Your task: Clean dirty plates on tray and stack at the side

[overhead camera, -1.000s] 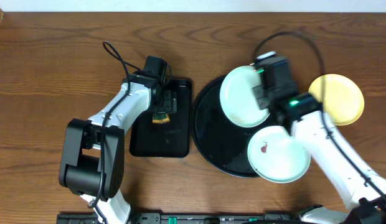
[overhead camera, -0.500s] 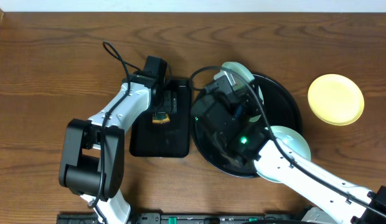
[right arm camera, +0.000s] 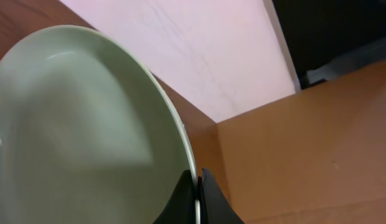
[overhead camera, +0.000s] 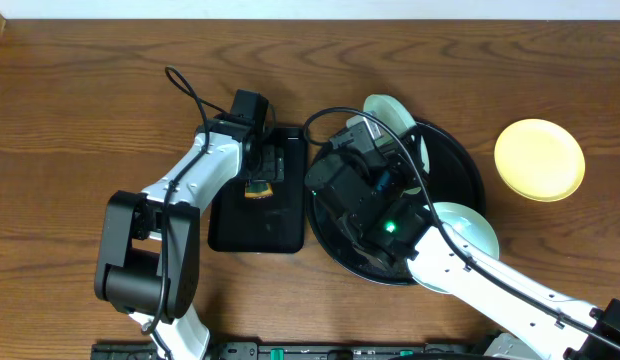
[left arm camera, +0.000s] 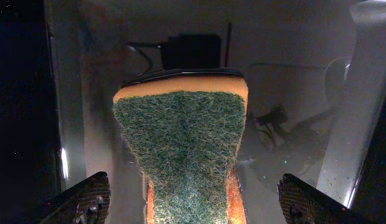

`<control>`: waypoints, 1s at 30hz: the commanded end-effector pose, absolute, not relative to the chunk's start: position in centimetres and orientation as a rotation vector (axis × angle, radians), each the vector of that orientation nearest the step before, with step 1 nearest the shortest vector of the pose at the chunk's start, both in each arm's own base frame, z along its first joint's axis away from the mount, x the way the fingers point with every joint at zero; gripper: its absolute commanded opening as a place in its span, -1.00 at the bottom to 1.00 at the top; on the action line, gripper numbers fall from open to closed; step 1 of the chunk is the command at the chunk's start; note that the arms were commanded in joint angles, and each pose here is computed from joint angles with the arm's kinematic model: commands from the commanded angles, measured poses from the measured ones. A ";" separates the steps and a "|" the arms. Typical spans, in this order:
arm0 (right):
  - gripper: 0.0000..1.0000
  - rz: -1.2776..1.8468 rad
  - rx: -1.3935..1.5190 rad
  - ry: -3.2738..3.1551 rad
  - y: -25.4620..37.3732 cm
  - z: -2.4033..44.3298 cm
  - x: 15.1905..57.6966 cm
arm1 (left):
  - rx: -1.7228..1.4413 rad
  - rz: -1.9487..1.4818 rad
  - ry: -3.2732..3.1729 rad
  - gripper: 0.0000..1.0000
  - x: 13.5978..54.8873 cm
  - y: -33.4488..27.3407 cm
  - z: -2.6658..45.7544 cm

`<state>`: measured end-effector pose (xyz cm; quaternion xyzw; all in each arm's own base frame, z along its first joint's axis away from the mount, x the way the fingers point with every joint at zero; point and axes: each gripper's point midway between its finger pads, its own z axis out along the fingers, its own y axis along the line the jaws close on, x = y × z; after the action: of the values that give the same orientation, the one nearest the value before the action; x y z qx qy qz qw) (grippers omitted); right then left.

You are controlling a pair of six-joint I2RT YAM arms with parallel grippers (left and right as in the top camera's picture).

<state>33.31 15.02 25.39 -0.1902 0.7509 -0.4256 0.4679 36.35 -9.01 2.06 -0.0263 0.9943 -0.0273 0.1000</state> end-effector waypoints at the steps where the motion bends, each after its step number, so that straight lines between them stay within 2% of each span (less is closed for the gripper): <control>1: -0.98 -0.976 -0.432 1.842 15.3 26.4 33.2 | -0.070 -0.081 2.958 0.74 35.9 -8.9 1.7; 10: -0.98 -0.881 -0.397 1.895 15.1 25.4 34.0 | -0.070 -0.081 2.958 0.74 35.9 -8.9 1.7; 14: -0.98 -0.637 -0.425 2.037 16.0 22.4 35.3 | -0.070 -0.081 2.958 0.74 35.9 -8.9 1.7; 21: -0.98 -0.065 -0.309 2.323 14.9 17.8 37.6 | -0.070 -0.081 2.958 0.74 35.9 -8.9 1.7; 25: -0.98 0.061 -0.126 2.399 9.7 17.0 39.2 | -0.070 -0.081 2.958 0.74 35.9 -8.9 1.7; 30: -0.98 0.024 0.211 2.416 -1.2 16.6 40.1 | -0.070 -0.081 2.958 0.74 35.9 -8.9 1.7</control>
<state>39.85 1.61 15.36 0.0266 0.9395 -0.0401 0.3391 36.33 -9.00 2.06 -0.0262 0.9943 -0.0270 0.0997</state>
